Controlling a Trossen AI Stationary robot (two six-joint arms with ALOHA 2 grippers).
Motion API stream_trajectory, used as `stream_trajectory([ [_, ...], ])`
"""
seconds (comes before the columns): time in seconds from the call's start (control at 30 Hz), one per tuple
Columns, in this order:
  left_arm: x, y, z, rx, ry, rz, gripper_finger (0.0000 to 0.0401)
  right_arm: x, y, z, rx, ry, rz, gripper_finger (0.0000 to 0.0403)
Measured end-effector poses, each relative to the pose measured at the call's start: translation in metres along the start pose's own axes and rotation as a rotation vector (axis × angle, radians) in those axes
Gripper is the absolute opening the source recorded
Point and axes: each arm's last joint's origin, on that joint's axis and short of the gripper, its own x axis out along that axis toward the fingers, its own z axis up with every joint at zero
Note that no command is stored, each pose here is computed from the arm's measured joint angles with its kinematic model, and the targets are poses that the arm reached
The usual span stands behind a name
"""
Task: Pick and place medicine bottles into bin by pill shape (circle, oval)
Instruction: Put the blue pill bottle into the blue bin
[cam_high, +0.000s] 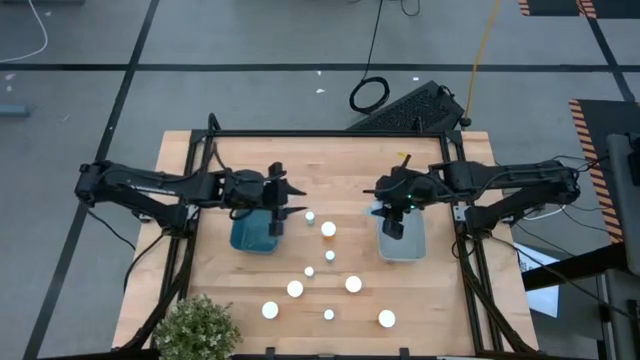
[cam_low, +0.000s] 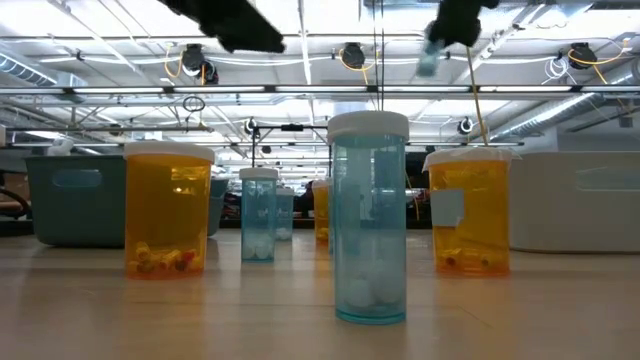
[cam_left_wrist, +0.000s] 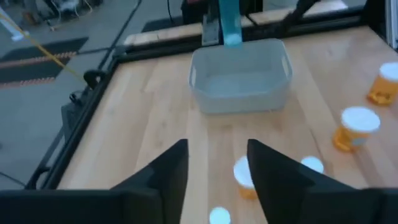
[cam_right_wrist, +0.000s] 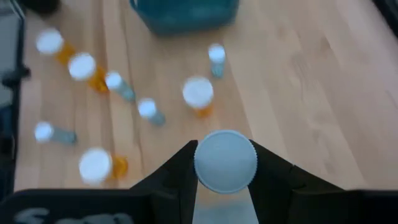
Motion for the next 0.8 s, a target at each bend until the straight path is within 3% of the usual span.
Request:
stream_trajectory([
  [0.53,0.031,-0.005,-0.002,-0.011,-0.060,-0.059,0.0314,0.048,0.012,0.042,-0.149,-0.294,0.047,0.0112],
  [0.8,0.039,0.004,-0.006,-0.034,-0.050,-0.006,0.0317,0.051,0.012,0.052,-0.193,-0.380,0.046,0.0112],
])
